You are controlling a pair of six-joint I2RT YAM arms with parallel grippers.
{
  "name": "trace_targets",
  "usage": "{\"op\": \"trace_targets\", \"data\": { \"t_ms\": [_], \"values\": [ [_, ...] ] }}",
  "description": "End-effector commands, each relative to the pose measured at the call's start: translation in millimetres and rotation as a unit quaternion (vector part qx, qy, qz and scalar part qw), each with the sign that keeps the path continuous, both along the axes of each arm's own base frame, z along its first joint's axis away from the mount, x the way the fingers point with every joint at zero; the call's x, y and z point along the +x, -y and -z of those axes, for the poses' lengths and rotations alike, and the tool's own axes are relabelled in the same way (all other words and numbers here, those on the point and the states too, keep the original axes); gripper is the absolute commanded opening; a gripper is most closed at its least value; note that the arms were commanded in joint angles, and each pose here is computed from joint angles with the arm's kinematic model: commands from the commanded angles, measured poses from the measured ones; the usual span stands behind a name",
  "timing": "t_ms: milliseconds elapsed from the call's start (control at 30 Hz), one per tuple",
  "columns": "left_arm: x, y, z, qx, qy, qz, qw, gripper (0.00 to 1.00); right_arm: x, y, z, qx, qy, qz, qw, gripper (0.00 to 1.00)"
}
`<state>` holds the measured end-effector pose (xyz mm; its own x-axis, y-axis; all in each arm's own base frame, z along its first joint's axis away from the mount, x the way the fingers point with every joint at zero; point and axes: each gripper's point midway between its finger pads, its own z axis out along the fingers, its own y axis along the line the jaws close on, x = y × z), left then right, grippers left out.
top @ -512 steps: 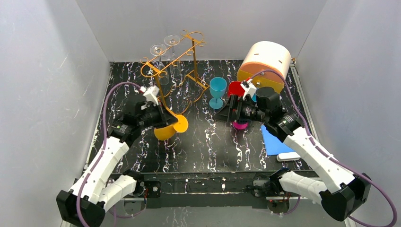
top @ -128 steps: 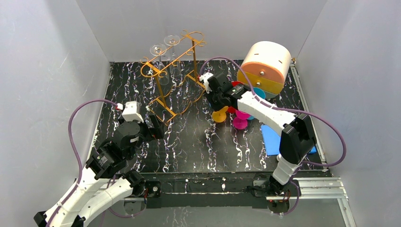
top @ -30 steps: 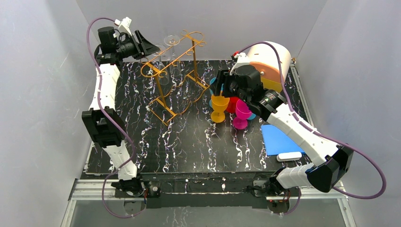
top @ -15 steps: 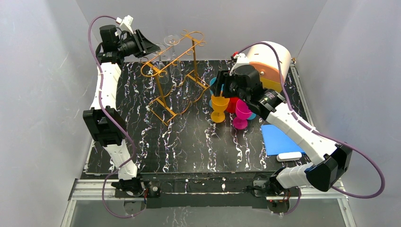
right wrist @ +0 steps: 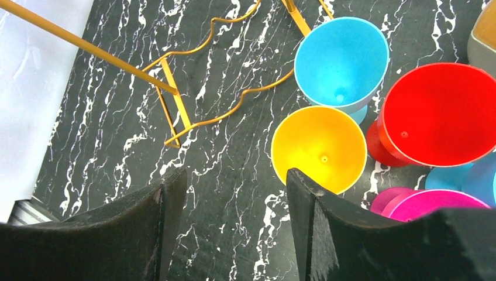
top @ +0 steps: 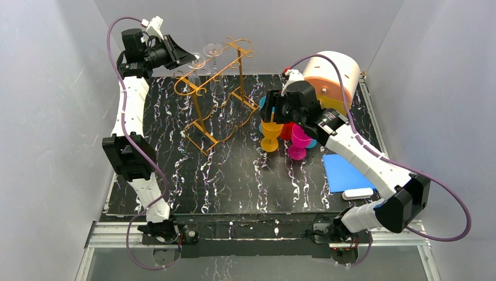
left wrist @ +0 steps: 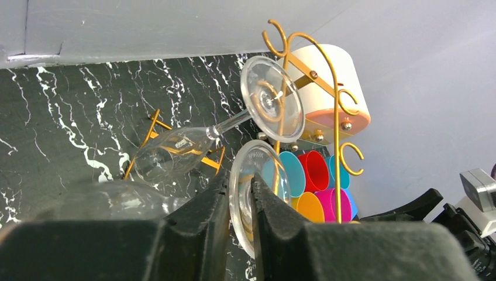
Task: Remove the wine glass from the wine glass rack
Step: Pick up the wine glass from the wine rack.
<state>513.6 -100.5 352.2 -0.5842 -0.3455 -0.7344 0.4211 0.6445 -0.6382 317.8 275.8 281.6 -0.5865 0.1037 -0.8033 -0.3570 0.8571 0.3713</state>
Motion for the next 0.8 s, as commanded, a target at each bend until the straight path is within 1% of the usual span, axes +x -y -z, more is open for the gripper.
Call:
{"op": "trace_targets", "data": {
  "t_ms": [0,33,133,467,567,600,700,767],
  "values": [
    [-8.5,1.2,-10.6,0.009,0.006,0.001,1.000,0.10,1.7,-1.9,-30.9,0.032,0.021,0.003,0.999,0.71],
    [-9.0,1.6,-10.9,0.009,0.006,0.002,1.000,0.05,1.6,-1.7,-32.0,0.032,0.022,0.003,0.999,0.71],
    [-8.5,0.9,-7.8,0.010,0.001,0.000,1.000,0.00,2.0,-0.7,-34.1,0.031,0.025,0.003,0.999,0.72],
    [-7.1,1.1,-6.7,-0.003,-0.014,-0.010,1.000,0.00,0.7,0.8,-34.3,0.031,0.025,0.005,0.999,0.72],
    [-4.4,4.5,-13.6,-0.032,-0.014,-0.010,0.999,0.00,0.6,2.2,-34.5,0.031,0.026,0.007,0.999,0.73],
    [-4.4,7.4,-18.1,-0.053,-0.017,-0.006,0.998,0.00,0.1,2.8,-34.9,0.031,0.027,0.007,0.999,0.73],
    [-1.5,9.5,-35.8,-0.094,0.002,0.001,0.996,0.00,-0.1,5.9,-35.1,0.031,0.031,0.012,0.999,0.73],
    [2.0,4.4,-39.5,-0.100,0.002,-0.014,0.995,0.00,-0.6,6.6,-37.1,0.032,0.034,0.013,0.999,0.73]
  ]
}}
